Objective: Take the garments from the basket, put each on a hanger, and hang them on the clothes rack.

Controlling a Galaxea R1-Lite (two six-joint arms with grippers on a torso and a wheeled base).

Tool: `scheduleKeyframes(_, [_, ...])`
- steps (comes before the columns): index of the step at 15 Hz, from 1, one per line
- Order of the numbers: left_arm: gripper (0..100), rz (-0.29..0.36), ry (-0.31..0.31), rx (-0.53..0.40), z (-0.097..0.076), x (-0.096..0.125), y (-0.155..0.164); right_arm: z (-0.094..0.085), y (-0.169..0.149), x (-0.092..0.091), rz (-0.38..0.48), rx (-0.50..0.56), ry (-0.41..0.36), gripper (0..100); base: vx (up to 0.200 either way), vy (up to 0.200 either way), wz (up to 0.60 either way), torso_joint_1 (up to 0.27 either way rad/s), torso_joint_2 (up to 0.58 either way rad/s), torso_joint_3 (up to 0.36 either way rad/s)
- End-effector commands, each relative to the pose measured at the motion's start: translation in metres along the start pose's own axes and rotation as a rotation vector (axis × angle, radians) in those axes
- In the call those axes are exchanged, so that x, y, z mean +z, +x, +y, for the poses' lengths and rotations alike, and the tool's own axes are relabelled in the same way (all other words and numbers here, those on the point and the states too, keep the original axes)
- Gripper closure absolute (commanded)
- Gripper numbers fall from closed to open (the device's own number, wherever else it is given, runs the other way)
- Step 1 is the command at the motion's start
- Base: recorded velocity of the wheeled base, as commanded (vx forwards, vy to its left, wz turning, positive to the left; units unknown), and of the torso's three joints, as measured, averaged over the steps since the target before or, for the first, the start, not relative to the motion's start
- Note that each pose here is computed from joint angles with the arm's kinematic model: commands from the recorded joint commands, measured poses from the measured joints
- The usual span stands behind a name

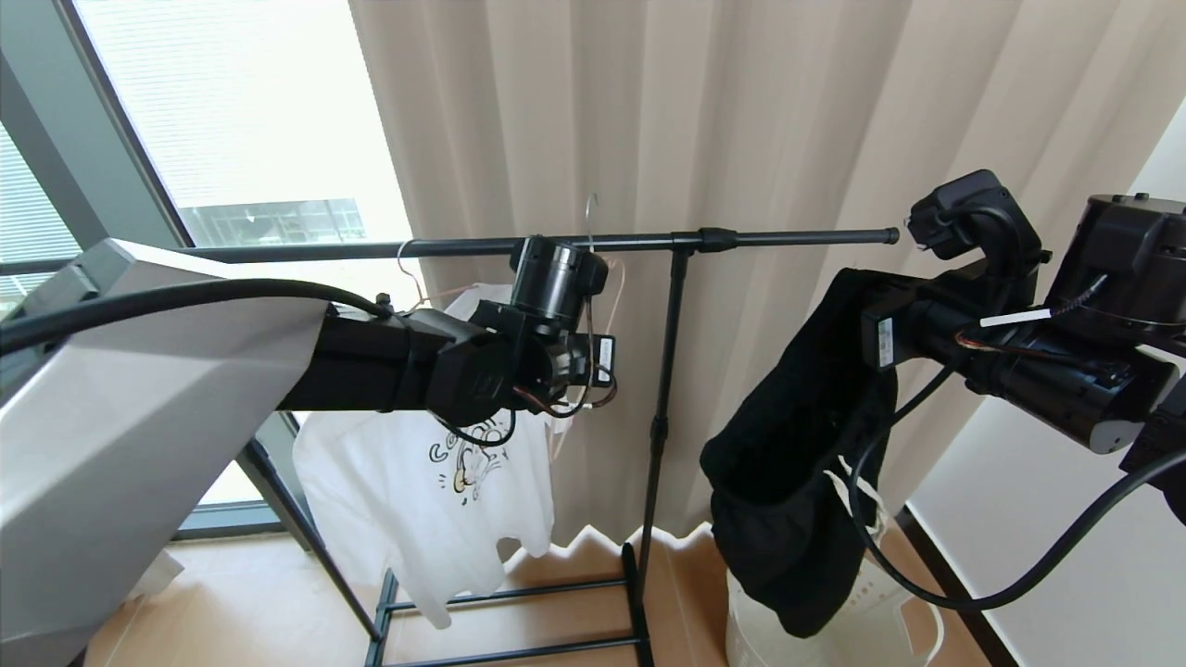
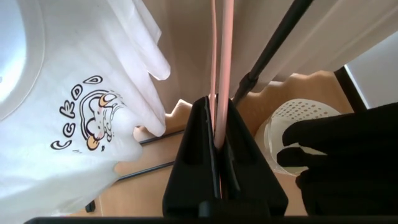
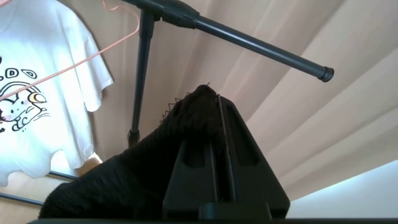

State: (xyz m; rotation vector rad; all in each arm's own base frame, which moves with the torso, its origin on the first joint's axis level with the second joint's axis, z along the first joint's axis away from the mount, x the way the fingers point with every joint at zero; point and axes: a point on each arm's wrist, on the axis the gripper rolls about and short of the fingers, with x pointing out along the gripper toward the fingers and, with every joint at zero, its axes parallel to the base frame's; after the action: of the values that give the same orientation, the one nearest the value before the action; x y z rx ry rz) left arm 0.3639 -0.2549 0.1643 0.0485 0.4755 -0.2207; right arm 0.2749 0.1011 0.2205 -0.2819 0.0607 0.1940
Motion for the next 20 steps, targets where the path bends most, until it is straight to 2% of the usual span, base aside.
scheduleKeyframes(1, [100, -0.043, 0.014, -0.036, -0.002, 0.004, -0.033, 0.000, 0.000, 0.000, -0.002, -0.001, 0.000, 100, 0.000, 0.000, 0.00, 0.000, 0.00, 0.000])
scheduleKeyframes(4, [100, -0.053, 0.050, -0.055, 0.008, -0.013, -0.067, 0.000, -0.001, -0.002, 0.005, 0.001, -0.001, 100, 0.000, 0.000, 0.00, 0.000, 0.00, 0.000])
scheduleKeyframes(5, [100, -0.055, 0.049, -0.055, 0.009, -0.014, -0.069, 0.000, -0.002, -0.001, 0.004, 0.001, -0.001, 100, 0.000, 0.000, 0.00, 0.000, 0.00, 0.000])
scheduleKeyframes(7, [100, -0.064, 0.071, -0.061, 0.030, -0.038, -0.104, 0.001, -0.004, -0.003, 0.009, 0.006, -0.002, 100, 0.000, 0.000, 0.00, 0.000, 0.00, 0.000])
scheduleKeyframes(9, [100, -0.092, 0.079, -0.079, 0.042, -0.051, -0.124, 0.002, -0.005, -0.004, 0.012, 0.010, -0.004, 100, 0.000, 0.000, 0.00, 0.000, 0.00, 0.000])
scheduleKeyframes(10, [100, -0.107, 0.094, -0.123, 0.057, -0.065, -0.141, 0.002, -0.006, -0.004, 0.012, 0.010, -0.004, 100, 0.000, 0.000, 0.00, 0.000, 0.00, 0.000])
scheduleKeyframes(11, [100, -0.103, 0.100, -0.140, 0.061, -0.070, -0.145, 0.002, -0.007, -0.004, 0.012, 0.011, -0.004, 100, 0.000, 0.000, 0.00, 0.000, 0.00, 0.000])
scheduleKeyframes(12, [100, -0.099, 0.129, -0.219, 0.080, -0.090, -0.153, 0.003, -0.008, -0.006, 0.018, 0.013, -0.005, 100, 0.000, 0.000, 0.00, 0.000, 0.00, 0.000])
scheduleKeyframes(14, [100, -0.163, 0.154, -0.292, 0.107, -0.114, -0.158, 0.003, -0.008, -0.008, 0.027, 0.013, -0.007, 100, 0.000, 0.000, 0.00, 0.000, 0.00, 0.000])
scheduleKeyframes(15, [100, -0.192, 0.163, -0.321, 0.113, -0.119, -0.160, 0.004, -0.008, -0.009, 0.029, 0.012, -0.009, 100, 0.000, 0.000, 0.00, 0.000, 0.00, 0.000])
scheduleKeyframes(16, [100, -0.239, 0.188, -0.396, 0.123, -0.136, -0.167, 0.004, -0.007, -0.009, 0.030, 0.011, -0.009, 100, 0.000, 0.000, 0.00, 0.000, 0.00, 0.000])
scheduleKeyframes(17, [100, -0.244, 0.208, -0.453, 0.128, -0.151, -0.168, 0.004, -0.006, -0.010, 0.035, 0.011, -0.010, 100, 0.000, 0.000, 0.00, 0.000, 0.00, 0.000])
scheduleKeyframes(19, [100, -0.239, 0.224, -0.478, 0.130, -0.169, -0.165, 0.009, -0.005, -0.012, 0.042, 0.027, -0.017, 100, 0.000, 0.000, 0.00, 0.000, 0.00, 0.000])
scheduleKeyframes(20, [100, -0.261, 0.242, -0.478, 0.129, -0.170, -0.159, 0.013, -0.004, -0.012, 0.045, 0.036, -0.028, 100, 0.000, 0.000, 0.00, 0.000, 0.00, 0.000])
